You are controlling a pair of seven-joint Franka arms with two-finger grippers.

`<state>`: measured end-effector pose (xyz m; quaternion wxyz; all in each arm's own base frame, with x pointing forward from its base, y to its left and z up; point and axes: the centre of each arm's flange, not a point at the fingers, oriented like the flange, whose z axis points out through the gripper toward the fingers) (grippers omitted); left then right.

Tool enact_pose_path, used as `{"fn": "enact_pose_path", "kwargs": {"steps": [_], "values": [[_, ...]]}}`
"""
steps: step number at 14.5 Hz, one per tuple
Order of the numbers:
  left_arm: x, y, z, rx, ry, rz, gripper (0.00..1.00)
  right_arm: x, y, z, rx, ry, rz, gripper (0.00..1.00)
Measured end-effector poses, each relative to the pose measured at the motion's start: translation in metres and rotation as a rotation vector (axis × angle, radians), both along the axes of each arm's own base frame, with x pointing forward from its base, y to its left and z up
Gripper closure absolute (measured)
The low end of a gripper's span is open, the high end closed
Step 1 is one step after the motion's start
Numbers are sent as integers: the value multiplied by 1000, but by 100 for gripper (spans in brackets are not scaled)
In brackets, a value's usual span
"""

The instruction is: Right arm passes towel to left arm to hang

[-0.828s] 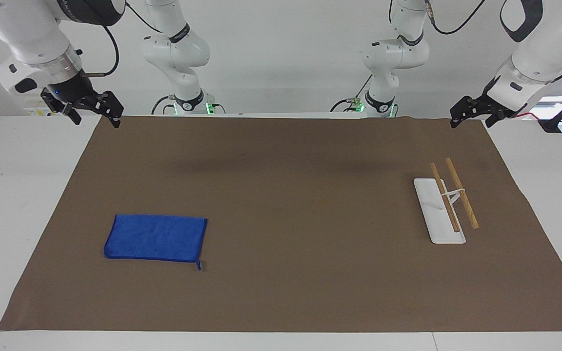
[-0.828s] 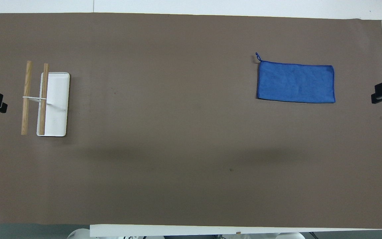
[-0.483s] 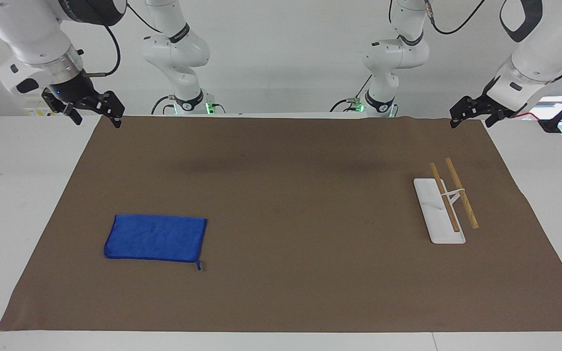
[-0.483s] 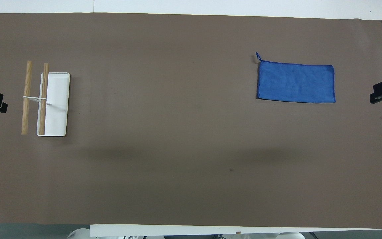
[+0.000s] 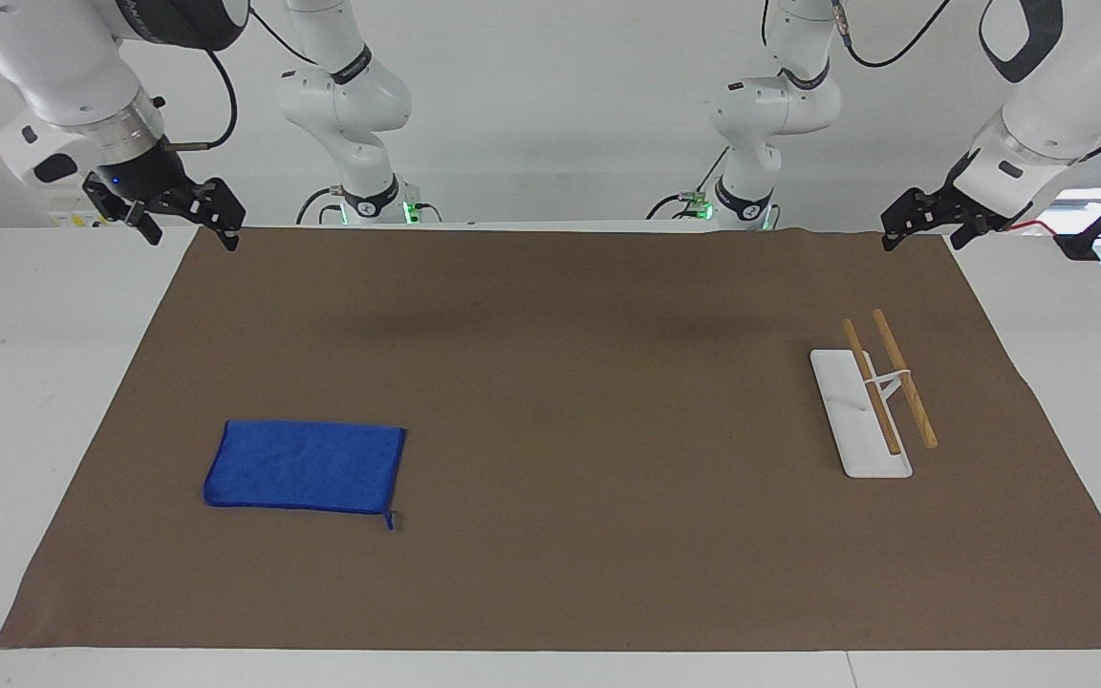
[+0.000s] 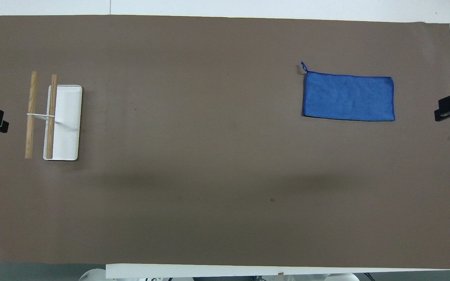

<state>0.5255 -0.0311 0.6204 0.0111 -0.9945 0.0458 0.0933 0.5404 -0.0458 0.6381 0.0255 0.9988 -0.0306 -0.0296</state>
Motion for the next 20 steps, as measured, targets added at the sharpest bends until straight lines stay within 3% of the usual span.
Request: {"fn": "enact_pose_path", "kwargs": {"steps": [3, 7, 9, 15, 17, 20], "values": [[0, 0, 0, 0, 0, 0, 0, 23, 6, -25, -4, -73, 32, 0], [0, 0, 0, 0, 0, 0, 0, 87, 34, -129, 2, -105, 78, 0], [0, 0, 0, 0, 0, 0, 0, 107, 36, -183, 5, -112, 82, 0], [0, 0, 0, 0, 0, 0, 0, 128, 40, -273, 84, -134, 19, 4], [0, 0, 0, 0, 0, 0, 0, 127, 44, -294, 85, -110, 28, 15], [0, 0, 0, 0, 0, 0, 0, 117, 55, -313, 53, -72, 81, 20]]}}
